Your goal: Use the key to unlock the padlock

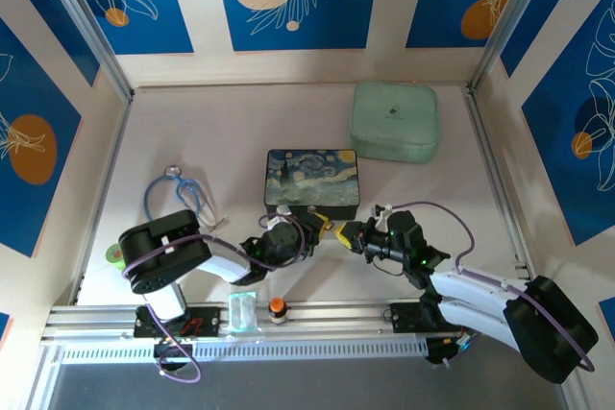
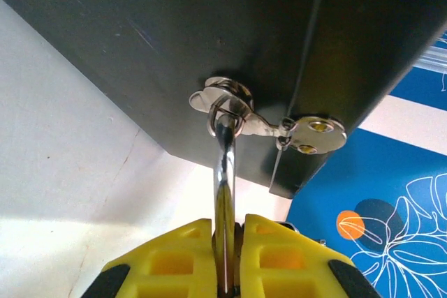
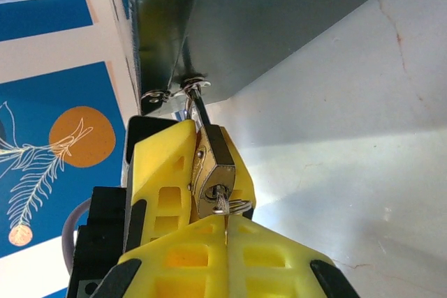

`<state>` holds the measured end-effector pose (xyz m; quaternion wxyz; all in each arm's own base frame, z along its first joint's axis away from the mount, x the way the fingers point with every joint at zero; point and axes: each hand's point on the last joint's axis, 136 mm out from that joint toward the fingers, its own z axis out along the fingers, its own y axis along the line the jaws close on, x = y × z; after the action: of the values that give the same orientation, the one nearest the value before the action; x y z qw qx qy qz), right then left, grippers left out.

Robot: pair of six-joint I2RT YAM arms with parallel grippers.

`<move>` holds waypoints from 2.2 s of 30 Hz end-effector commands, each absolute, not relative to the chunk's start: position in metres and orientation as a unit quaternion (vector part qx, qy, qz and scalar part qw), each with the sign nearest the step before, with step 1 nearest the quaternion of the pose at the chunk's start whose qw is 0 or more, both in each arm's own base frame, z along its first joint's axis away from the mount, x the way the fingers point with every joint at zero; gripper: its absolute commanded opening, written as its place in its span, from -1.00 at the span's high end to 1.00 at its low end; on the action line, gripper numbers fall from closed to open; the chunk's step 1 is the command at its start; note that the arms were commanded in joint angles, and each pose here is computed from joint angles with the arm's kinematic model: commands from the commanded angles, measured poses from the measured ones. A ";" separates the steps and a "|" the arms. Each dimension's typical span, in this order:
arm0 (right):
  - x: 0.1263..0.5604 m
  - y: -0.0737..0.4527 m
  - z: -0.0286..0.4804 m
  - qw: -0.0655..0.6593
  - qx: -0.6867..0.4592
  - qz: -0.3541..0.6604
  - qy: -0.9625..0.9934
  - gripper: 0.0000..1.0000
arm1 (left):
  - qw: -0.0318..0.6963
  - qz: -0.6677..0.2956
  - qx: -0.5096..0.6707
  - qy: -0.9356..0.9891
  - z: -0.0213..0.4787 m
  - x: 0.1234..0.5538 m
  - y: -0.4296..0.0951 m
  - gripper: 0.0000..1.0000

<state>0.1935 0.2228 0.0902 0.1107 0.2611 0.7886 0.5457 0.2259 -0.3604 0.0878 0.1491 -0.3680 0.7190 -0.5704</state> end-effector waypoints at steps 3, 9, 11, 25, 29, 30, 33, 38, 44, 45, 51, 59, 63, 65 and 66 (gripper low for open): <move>0.201 0.236 0.114 0.140 0.192 0.543 0.806 1.00 | 0.116 -0.620 -0.306 0.713 0.128 0.212 -0.393 1.00; 0.202 0.242 0.102 0.111 0.188 0.540 0.813 1.00 | 0.114 -0.612 -0.305 0.721 0.127 0.212 -0.394 1.00; 0.201 0.244 0.097 0.103 0.189 0.542 0.812 1.00 | 0.112 -0.610 -0.309 0.721 0.123 0.212 -0.393 1.00; 0.188 0.190 0.085 0.207 0.096 0.377 0.898 -0.13 | 0.144 -0.522 -0.316 0.779 0.078 0.221 -0.366 1.00; 0.189 0.187 0.091 0.233 -0.004 0.319 0.919 -0.34 | 0.154 -0.506 -0.315 0.788 0.072 0.223 -0.361 1.00; 0.190 0.186 0.091 0.238 -0.014 0.302 0.923 -0.36 | 0.157 -0.499 -0.314 0.792 0.071 0.223 -0.360 1.00; 0.196 0.190 0.091 0.266 -0.077 0.249 0.928 -0.11 | 0.167 -0.477 -0.307 0.807 0.069 0.223 -0.355 1.00; 0.196 0.216 0.084 0.311 -0.186 0.219 0.906 0.06 | 0.164 -0.474 -0.308 0.808 0.071 0.224 -0.352 1.00; 0.194 0.229 0.073 0.317 -0.226 0.218 0.895 -0.07 | 0.162 -0.475 -0.307 0.809 0.076 0.224 -0.349 1.00; 0.195 0.229 0.070 0.316 -0.230 0.211 0.896 -0.05 | 0.160 -0.477 -0.306 0.808 0.077 0.224 -0.350 1.00; 0.197 0.242 0.072 0.328 -0.262 0.202 0.885 0.15 | 0.158 -0.484 -0.301 0.807 0.083 0.225 -0.353 1.00; 0.206 0.246 0.070 0.343 -0.274 0.181 0.880 0.59 | 0.148 -0.497 -0.302 0.800 0.085 0.222 -0.355 1.00; 0.207 0.254 0.070 0.326 -0.274 0.204 0.881 0.70 | 0.145 -0.498 -0.302 0.800 0.083 0.220 -0.354 1.00; 0.207 0.256 0.072 0.313 -0.259 0.238 0.882 0.74 | 0.146 -0.496 -0.299 0.802 0.083 0.219 -0.352 1.00; 0.208 0.255 0.073 0.304 -0.250 0.256 0.883 0.76 | 0.147 -0.495 -0.299 0.802 0.083 0.219 -0.351 1.00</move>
<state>0.1970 0.2444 0.0556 0.2967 -0.2717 0.8920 0.2060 0.2240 -0.3471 0.0712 0.1546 -0.3141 0.8069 -0.4758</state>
